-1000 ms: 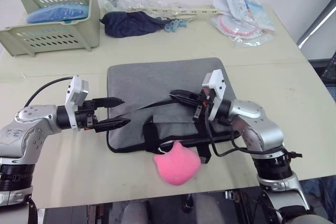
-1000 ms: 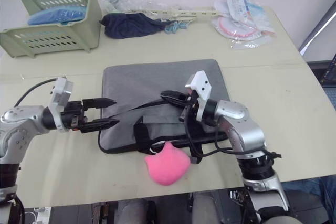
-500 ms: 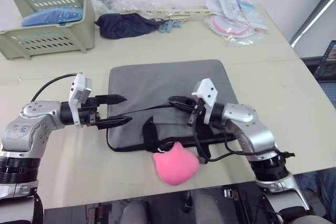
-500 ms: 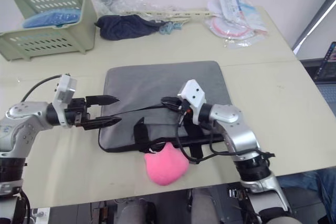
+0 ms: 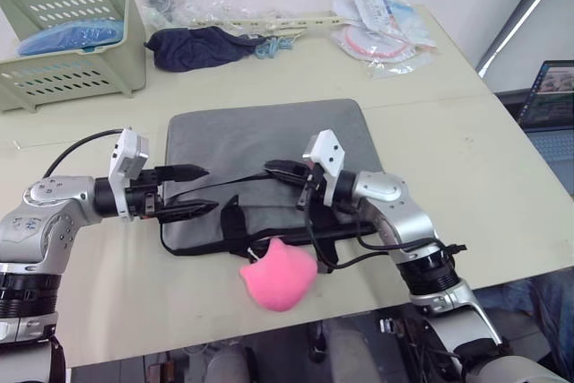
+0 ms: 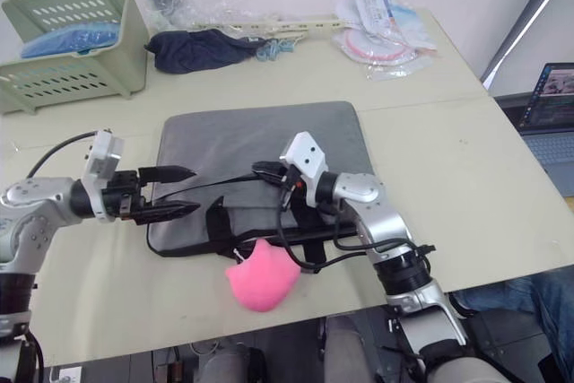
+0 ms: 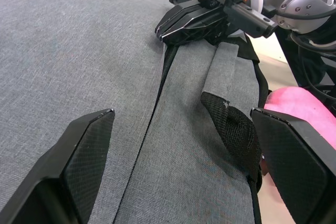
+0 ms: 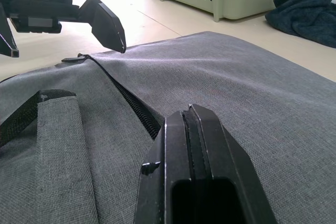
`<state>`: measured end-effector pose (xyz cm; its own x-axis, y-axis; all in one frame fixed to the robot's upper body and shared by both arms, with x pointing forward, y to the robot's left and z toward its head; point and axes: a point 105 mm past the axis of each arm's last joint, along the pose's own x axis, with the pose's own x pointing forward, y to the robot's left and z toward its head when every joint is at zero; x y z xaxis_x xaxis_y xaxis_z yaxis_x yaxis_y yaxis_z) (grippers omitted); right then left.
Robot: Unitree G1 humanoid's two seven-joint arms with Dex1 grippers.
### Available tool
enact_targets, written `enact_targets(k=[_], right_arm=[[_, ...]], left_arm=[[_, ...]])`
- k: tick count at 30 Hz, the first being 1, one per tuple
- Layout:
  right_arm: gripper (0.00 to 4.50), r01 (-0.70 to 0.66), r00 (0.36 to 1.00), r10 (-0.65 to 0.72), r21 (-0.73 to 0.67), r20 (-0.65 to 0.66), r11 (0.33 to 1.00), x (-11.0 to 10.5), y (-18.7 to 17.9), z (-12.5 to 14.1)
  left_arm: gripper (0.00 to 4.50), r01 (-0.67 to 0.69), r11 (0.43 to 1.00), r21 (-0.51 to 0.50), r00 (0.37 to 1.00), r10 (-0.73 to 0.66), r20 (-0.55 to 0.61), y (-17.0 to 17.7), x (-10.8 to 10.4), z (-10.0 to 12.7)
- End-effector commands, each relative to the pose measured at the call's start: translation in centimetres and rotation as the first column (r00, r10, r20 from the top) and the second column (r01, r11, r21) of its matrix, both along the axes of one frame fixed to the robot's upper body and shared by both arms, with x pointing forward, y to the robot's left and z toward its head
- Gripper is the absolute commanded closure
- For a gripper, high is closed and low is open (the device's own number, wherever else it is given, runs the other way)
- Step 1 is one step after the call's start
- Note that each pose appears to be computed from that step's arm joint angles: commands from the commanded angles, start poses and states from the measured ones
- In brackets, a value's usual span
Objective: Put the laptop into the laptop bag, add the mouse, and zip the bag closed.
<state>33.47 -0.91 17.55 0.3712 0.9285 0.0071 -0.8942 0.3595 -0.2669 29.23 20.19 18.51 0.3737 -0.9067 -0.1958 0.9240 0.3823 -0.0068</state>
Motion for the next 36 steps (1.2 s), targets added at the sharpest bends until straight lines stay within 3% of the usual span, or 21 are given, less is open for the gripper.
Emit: enact_targets(k=[1,4,7,8,9,11,12,22,25,27,28,29,33,36], right_arm=[[4.5,-0.043,0.999,0.043,0.016,0.019,0.999,-0.4,0.2,0.7],[3.65,-0.045,0.999,0.045,0.023,0.019,0.999,-0.4,-0.7,1.2],[2.26,-0.055,0.998,0.054,0.041,0.028,0.998,-0.7,-1.6,2.0],[1.59,-0.06,0.998,0.059,0.051,0.028,0.997,-0.9,-1.8,2.2],[1.33,-0.069,0.997,0.068,0.063,0.029,0.996,-1.1,-1.9,2.5],[0.23,-0.085,0.996,0.082,0.082,0.032,0.993,-1.7,-2.2,3.0],[0.03,-0.097,0.995,0.095,0.088,0.027,0.991,-2.1,-2.3,3.2],[0.03,-0.061,0.998,0.061,-0.008,0.012,0.998,-4.3,-7.7,4.4],[0.0,-0.084,0.996,0.082,-0.075,-0.021,0.994,-6.2,-9.0,3.8],[0.0,-0.118,0.993,0.113,-0.123,-0.046,0.985,-7.9,-9.3,3.0],[0.0,-0.132,0.991,0.126,-0.141,-0.055,0.981,-8.6,-9.4,2.6],[0.0,-0.143,0.989,0.136,-0.156,-0.059,0.977,-9.0,-9.4,2.3],[0.0,-0.195,0.981,0.189,-0.232,-0.047,0.953,-10.5,-9.1,0.8],[0.0,-0.234,0.971,0.237,-0.273,-0.023,0.933,-11.2,-8.5,-0.3]], left_arm=[[0.05,-0.005,1.0,0.017,0.998,0.004,0.055,0.4,-0.3,1.1],[0.0,-0.006,1.0,0.017,0.998,0.005,0.058,0.4,-0.2,1.1],[0.0,-0.006,1.0,0.016,0.998,0.005,0.06,0.4,-0.2,1.1],[0.0,-0.006,1.0,0.015,0.998,0.005,0.06,0.4,-0.1,1.1],[0.0,-0.006,1.0,0.016,0.998,0.005,0.06,0.4,-0.1,1.1],[0.0,-0.004,1.0,0.015,0.998,0.003,0.063,0.4,0.0,1.1],[0.0,-0.001,1.0,0.015,0.998,0.0,0.065,0.3,0.1,1.2],[0.0,0.156,0.988,0.002,0.979,-0.155,0.129,-3.3,0.8,2.3],[0.81,0.23,0.973,0.004,0.96,-0.228,0.164,-5.2,1.1,2.4],[1.66,0.289,0.957,-0.003,0.941,-0.283,0.183,-6.8,1.2,2.3],[2.36,0.304,0.952,0.01,0.932,-0.3,0.204,-7.4,1.4,2.1],[2.63,0.315,0.949,0.018,0.925,-0.311,0.219,-7.9,1.6,1.9],[4.43,0.321,0.946,0.028,0.91,-0.317,0.266,-9.2,2.6,1.4],[4.47,0.31,0.95,0.022,0.908,-0.303,0.289,-9.9,3.5,1.0]])
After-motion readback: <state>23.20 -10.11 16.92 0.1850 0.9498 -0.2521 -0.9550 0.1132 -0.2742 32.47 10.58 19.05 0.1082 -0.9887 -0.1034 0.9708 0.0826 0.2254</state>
